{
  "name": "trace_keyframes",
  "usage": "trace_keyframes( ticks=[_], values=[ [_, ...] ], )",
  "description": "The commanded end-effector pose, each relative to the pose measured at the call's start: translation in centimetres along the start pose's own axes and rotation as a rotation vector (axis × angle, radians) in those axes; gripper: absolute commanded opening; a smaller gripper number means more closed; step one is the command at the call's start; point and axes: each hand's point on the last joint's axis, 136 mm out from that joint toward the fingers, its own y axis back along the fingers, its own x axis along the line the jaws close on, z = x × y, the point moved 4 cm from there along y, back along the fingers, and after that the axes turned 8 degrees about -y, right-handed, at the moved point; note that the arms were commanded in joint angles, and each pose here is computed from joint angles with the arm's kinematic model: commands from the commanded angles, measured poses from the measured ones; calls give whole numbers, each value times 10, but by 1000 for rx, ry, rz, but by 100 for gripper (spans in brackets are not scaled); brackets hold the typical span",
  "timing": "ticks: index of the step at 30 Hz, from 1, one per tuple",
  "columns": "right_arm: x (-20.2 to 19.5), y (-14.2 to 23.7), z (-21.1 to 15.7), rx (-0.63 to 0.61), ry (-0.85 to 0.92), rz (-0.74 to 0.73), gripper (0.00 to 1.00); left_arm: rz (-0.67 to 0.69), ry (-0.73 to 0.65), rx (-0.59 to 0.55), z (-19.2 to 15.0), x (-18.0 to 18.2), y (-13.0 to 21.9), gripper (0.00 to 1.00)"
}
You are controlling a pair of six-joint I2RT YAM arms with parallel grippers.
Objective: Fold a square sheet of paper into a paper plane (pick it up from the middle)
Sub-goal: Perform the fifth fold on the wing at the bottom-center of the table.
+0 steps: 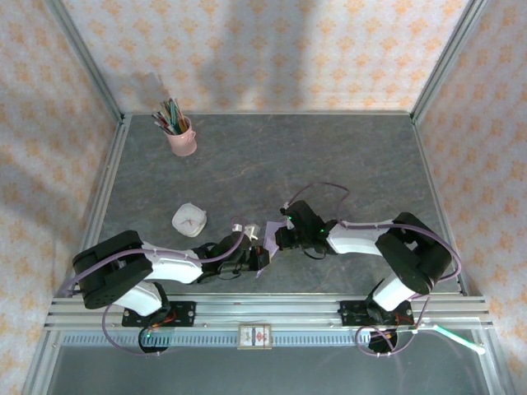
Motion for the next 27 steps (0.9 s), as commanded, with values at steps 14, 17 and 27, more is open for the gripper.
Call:
trace_keyframes(
  ticks=[14,17,27],
  values=[
    [-36,-6,-23,76,-25,-159,7,45,14,25,-10,17,0,7],
    [-36,-7,-23,76,-24,-158,7,33,7,7,-4,10,5,8],
    [-36,-6,-24,78,-23,-160,7,-35,-36,-25,2,-15,21,13]
  ],
)
